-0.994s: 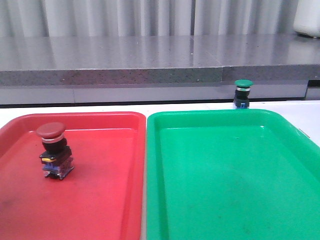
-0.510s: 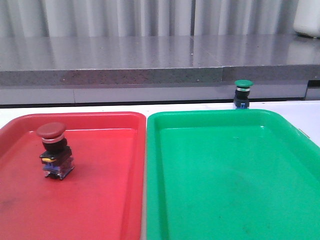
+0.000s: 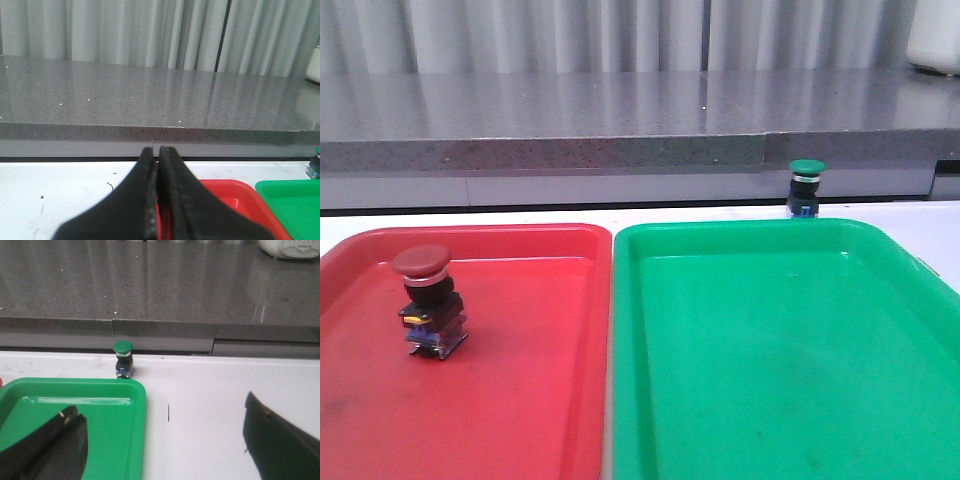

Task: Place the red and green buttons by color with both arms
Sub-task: 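Withdraw the left gripper upward away from the red tray, then move the right gripper over the green-capped button and grasp it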

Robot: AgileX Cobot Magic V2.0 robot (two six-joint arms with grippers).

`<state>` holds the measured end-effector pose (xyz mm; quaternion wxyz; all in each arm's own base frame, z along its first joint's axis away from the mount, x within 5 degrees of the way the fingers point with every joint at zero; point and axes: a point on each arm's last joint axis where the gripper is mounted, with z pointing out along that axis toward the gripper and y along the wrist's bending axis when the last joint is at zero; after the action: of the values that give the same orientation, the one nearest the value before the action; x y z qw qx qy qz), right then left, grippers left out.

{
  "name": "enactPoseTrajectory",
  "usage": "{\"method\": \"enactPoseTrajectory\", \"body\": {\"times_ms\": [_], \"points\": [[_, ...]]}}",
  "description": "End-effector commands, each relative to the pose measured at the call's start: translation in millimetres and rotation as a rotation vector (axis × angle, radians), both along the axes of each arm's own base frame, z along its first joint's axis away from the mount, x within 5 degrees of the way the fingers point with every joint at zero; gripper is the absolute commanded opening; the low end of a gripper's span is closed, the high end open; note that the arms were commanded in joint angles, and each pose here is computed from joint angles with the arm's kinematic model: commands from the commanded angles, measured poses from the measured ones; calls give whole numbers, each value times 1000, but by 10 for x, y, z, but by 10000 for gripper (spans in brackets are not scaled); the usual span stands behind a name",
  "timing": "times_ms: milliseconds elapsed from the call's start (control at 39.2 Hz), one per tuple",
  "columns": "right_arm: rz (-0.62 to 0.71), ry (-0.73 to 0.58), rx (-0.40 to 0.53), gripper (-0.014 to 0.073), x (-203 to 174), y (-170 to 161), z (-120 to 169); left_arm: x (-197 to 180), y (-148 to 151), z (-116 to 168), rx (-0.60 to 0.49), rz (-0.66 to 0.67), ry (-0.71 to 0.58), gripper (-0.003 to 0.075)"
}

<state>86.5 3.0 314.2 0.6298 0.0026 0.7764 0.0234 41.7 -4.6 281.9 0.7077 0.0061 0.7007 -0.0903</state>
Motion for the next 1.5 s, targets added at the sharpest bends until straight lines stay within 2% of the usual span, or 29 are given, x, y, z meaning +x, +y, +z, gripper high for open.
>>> {"method": "enactPoseTrajectory", "body": {"times_ms": [0, 153, 408, 586, 739, 841, 969, 1274, 1478], "points": [[-10, -130, 10, 644, 54, -7, 204, -16, -3, 156, -30, -6, -97, -20], [-16, -133, 11, 644, 394, -7, 249, -16, -3, 156, -30, -6, -97, -20], [-22, -48, 8, 644, 1250, 0, 272, -16, -3, 156, -30, -6, -97, -20], [4, 133, 26, 644, 1874, 87, 159, -16, -3, 156, -30, -6, -97, -20], [86, 292, 18, 644, 2349, 367, 49, -16, -3, 156, -30, -6, -97, -20], [128, 350, 8, 644, 2645, 547, 22, -16, -3, 156, -30, -6, -97, -20], [104, 449, 72, 644, 3035, 636, -100, -16, -3, 156, -30, -6, -97, -20], [32, 597, 162, 644, 3673, 689, -508, -16, -3, 156, -30, -6, -97, -20], [13, 603, 182, 643, 3900, 680, -662, -16, -3, 156, -30, -6, -97, -20]]}}
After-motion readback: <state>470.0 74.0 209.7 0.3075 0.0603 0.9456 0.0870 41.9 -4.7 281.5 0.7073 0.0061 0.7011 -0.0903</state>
